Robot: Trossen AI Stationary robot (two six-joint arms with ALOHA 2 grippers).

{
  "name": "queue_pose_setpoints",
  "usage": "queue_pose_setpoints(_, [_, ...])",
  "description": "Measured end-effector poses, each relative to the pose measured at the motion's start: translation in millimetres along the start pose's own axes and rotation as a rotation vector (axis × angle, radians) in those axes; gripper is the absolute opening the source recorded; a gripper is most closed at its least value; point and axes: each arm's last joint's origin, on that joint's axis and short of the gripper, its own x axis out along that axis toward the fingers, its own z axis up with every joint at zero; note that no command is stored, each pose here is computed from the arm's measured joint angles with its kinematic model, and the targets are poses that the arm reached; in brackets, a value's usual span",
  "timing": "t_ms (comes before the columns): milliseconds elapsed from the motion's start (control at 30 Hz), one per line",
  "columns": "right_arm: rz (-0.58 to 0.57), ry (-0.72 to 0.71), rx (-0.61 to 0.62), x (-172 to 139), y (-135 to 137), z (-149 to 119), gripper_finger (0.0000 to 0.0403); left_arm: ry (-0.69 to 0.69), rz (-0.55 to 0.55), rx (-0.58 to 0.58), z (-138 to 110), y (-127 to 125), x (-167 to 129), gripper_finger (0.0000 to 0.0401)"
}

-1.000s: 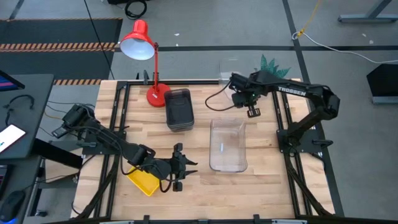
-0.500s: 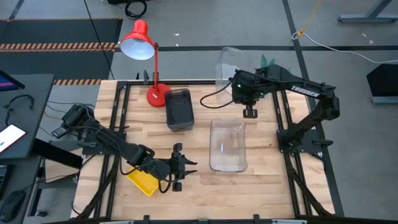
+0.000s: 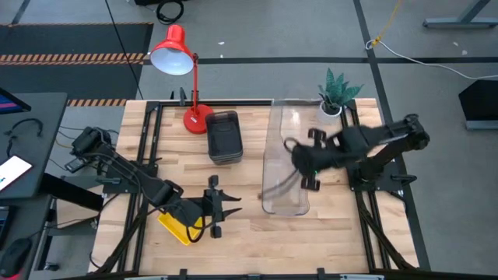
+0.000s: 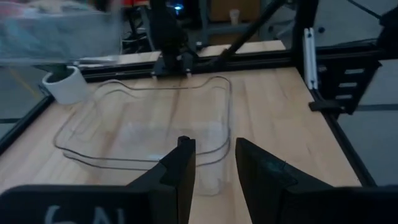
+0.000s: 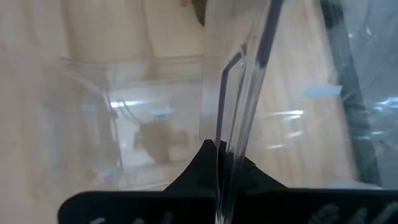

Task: Stack baskets by color
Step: Stack the top transparent bin on top of the bottom transparent bin

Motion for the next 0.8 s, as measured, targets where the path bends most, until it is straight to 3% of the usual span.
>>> queue_pose_setpoints(200, [-0.004, -0.022, -0.009, 0, 51, -12, 0.0, -0.029, 0.081, -0.021, 2, 2, -1, 0.0121])
queue_pose_setpoints(400, [-0.018, 0.054, -0.049, 23, 93, -17, 0.0, -0.066, 0.081, -0.038, 7, 2, -2, 0.0121])
queue_pose_setpoints(800, [-0.013, 0.243, -0.052, 67, 136, -22, 0.0, -0.077, 0.078, -0.037, 9, 2, -3, 0.0121])
